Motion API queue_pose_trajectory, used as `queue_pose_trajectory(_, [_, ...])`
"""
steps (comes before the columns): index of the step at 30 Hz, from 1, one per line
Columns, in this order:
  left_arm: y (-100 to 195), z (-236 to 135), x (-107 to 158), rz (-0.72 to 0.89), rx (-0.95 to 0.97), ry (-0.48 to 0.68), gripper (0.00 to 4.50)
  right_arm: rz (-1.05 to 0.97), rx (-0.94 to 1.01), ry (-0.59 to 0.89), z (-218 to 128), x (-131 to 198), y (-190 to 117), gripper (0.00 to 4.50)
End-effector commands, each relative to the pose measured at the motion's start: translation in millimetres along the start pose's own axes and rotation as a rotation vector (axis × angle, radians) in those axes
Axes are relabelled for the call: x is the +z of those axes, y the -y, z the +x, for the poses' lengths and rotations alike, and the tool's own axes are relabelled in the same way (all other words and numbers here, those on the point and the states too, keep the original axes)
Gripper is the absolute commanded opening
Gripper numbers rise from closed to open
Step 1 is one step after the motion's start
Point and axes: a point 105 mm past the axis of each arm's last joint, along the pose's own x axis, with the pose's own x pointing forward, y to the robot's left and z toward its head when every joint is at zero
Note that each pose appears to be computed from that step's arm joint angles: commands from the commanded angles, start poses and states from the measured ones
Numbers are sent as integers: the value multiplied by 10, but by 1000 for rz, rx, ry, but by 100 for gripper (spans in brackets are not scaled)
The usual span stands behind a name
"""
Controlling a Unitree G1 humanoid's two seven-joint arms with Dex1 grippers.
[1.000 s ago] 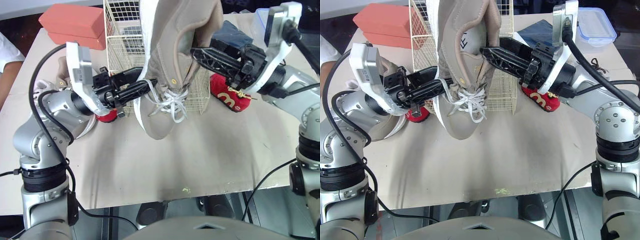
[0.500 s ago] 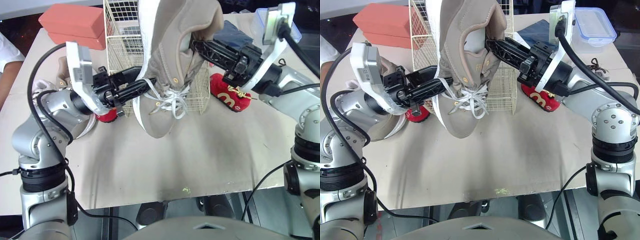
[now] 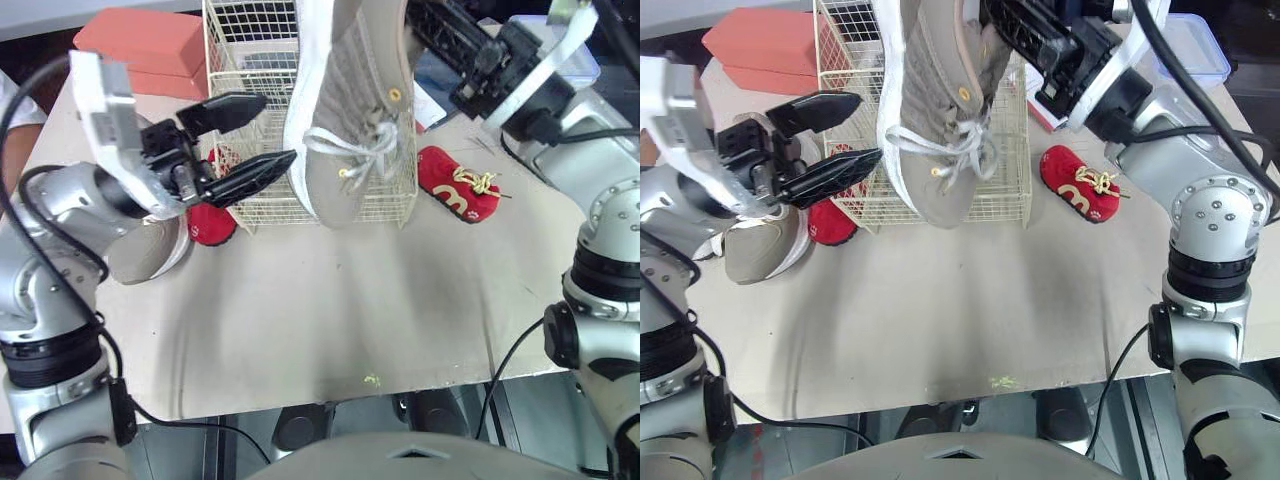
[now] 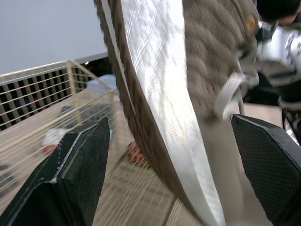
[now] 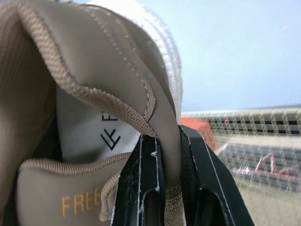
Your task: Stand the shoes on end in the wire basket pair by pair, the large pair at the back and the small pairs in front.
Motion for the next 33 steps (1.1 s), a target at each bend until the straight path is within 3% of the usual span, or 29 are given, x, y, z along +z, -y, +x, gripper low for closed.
queue_pose_trajectory(1, [-22, -93, 218, 122, 48, 25, 443, -79, -57, 211, 72, 515, -12, 0])
queue_pose_trajectory(6, [-107, -131, 258, 152, 114, 24, 443, -152, -200, 409, 245, 987, 154, 0])
queue_pose_trajectory(12, [-198, -178, 209, 152, 188, -70, 443, -264, -264, 505, 376, 1180, 195, 0])
queue_pose_trajectory(16, [-269, -204, 195, 155, 263, -111, 443, -429, -285, 472, 480, 1082, 200, 0])
queue_pose_trajectory(20, [-267, -196, 252, 137, 283, -56, 443, -474, -272, 453, 581, 930, 162, 0])
queue_pose_trajectory(28, [-198, -198, 221, 110, 266, -58, 443, -537, -238, 444, 775, 776, 27, 0])
queue_pose_trajectory(33, [-204, -202, 219, 113, 272, -57, 443, -701, -259, 312, 906, 501, 48, 0])
